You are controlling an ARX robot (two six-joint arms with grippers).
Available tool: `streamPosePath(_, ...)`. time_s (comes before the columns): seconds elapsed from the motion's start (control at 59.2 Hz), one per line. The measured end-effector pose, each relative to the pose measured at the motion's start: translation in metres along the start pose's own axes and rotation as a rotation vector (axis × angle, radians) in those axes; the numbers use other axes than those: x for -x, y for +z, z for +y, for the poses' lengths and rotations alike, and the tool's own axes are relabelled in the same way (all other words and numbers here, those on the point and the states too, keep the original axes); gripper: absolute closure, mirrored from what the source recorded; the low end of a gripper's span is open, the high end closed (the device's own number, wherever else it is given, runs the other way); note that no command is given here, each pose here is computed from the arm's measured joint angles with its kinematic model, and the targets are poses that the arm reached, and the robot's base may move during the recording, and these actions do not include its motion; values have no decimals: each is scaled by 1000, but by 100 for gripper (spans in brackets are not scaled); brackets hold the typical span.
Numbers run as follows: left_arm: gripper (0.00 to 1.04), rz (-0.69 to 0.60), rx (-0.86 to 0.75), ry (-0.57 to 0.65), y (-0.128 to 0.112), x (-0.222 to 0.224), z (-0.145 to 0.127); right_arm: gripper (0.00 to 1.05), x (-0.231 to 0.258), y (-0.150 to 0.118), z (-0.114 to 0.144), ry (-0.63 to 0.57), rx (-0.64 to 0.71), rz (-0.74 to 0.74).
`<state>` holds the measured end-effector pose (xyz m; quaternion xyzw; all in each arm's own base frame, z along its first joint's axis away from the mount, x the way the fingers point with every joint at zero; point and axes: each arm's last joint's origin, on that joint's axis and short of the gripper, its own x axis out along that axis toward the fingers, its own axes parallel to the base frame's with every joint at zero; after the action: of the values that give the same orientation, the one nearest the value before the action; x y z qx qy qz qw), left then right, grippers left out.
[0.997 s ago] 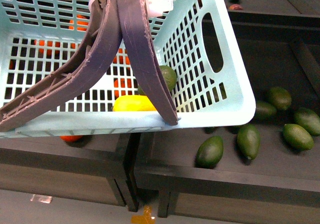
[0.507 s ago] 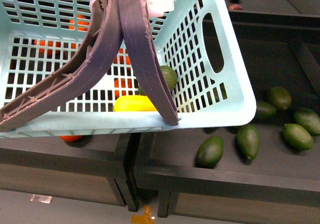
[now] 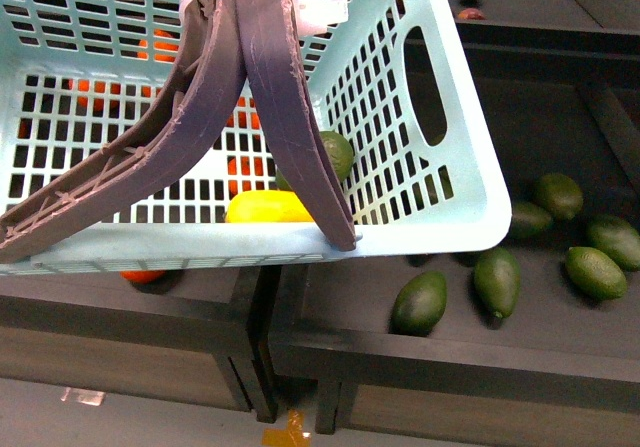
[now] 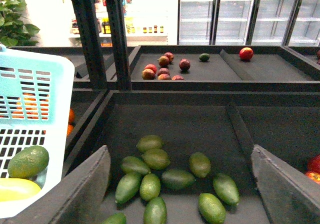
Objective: Pick mango and avocado into basket
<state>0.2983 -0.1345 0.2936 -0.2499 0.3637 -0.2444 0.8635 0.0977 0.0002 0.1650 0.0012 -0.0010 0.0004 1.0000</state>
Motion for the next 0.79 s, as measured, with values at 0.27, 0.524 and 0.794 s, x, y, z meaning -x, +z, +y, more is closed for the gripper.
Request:
streamPosePath(0.27,88,19,1,-25,-2,-1,-3,8,0,0,0,-1,-1,3)
streamPosePath(0.524,88,2,-2,-1,-1,-1,-1,8,0,0,0,0,0,4)
streamPosePath(0.794,88,1,-1,0,0,0,0,8,0,0,0,0,-1,4)
